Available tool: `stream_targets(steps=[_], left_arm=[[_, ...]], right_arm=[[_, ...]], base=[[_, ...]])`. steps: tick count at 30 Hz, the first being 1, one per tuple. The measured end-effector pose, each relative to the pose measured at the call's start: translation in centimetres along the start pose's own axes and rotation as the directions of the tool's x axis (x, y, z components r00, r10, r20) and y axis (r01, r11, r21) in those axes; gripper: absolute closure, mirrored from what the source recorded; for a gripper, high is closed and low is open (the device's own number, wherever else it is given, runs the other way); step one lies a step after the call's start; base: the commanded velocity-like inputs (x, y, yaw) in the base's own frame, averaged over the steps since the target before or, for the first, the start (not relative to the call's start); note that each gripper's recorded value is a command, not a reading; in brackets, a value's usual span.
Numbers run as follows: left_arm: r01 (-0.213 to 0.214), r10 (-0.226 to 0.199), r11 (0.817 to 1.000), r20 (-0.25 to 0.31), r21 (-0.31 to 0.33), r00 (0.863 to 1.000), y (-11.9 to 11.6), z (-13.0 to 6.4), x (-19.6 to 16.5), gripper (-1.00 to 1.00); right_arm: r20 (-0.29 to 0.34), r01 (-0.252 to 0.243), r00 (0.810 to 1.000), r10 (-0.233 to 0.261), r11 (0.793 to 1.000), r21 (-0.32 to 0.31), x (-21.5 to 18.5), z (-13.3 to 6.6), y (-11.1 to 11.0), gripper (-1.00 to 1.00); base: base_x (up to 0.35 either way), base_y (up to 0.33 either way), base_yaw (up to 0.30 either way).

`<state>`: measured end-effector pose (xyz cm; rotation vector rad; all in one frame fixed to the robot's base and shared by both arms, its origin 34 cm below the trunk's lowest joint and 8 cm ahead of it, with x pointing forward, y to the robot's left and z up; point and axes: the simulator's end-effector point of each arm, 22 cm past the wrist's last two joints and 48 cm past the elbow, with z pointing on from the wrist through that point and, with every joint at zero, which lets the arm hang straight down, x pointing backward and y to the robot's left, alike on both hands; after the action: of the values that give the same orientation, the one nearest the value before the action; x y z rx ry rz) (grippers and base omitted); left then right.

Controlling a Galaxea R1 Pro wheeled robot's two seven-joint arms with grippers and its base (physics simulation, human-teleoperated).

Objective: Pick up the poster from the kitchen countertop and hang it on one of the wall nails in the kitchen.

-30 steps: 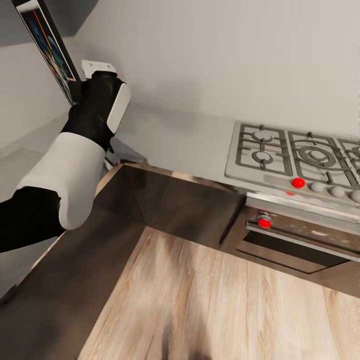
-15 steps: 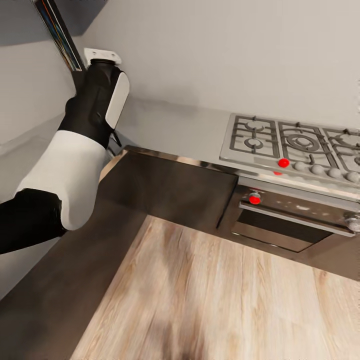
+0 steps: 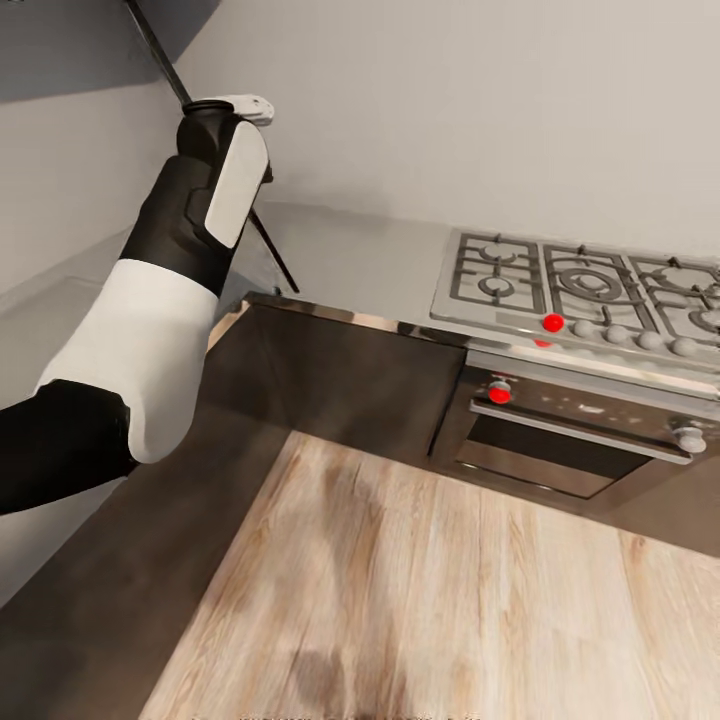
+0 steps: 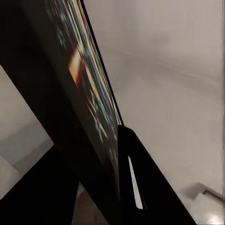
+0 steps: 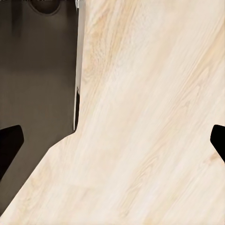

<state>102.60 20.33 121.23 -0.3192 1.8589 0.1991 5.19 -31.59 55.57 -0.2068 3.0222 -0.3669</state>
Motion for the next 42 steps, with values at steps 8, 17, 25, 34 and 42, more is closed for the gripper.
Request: stream_targets(steps=[8,17,25,34,42], left_arm=[[0.004,-0.004,1.000,0.006,0.011,1.000,-0.2,-0.7,-0.7,1.00],[0.006,-0.006,1.000,0.018,0.020,1.000,-0.4,-1.6,-1.7,1.00],[0.010,-0.011,1.000,0.030,0.023,1.000,-0.4,-2.3,-2.6,1.00],[0.015,-0.016,1.000,0.042,0.026,0.999,-0.2,-3.1,-3.6,1.00],[0.019,-0.020,0.999,0.054,0.027,0.998,-0.1,-3.9,-4.5,1.00]], right_arm=[[0.011,-0.003,1.000,0.003,1.000,0.002,-0.4,0.1,0.0,-1.00],[0.025,-0.006,1.000,0.006,1.000,0.004,-0.8,0.3,-0.1,-1.00],[0.037,-0.009,0.999,0.009,1.000,0.006,-1.3,0.4,-0.1,-1.00],[0.051,-0.013,0.999,0.012,1.000,0.007,-1.7,0.6,-0.1,-1.00],[0.063,-0.015,0.998,0.015,1.000,0.009,-2.2,0.7,-0.2,-1.00]], base=[[-0.267,-0.132,-0.091],[-0.290,-0.149,-0.097],[-0.293,-0.151,-0.098],[-0.298,-0.150,-0.097],[-0.308,-0.145,-0.097]])
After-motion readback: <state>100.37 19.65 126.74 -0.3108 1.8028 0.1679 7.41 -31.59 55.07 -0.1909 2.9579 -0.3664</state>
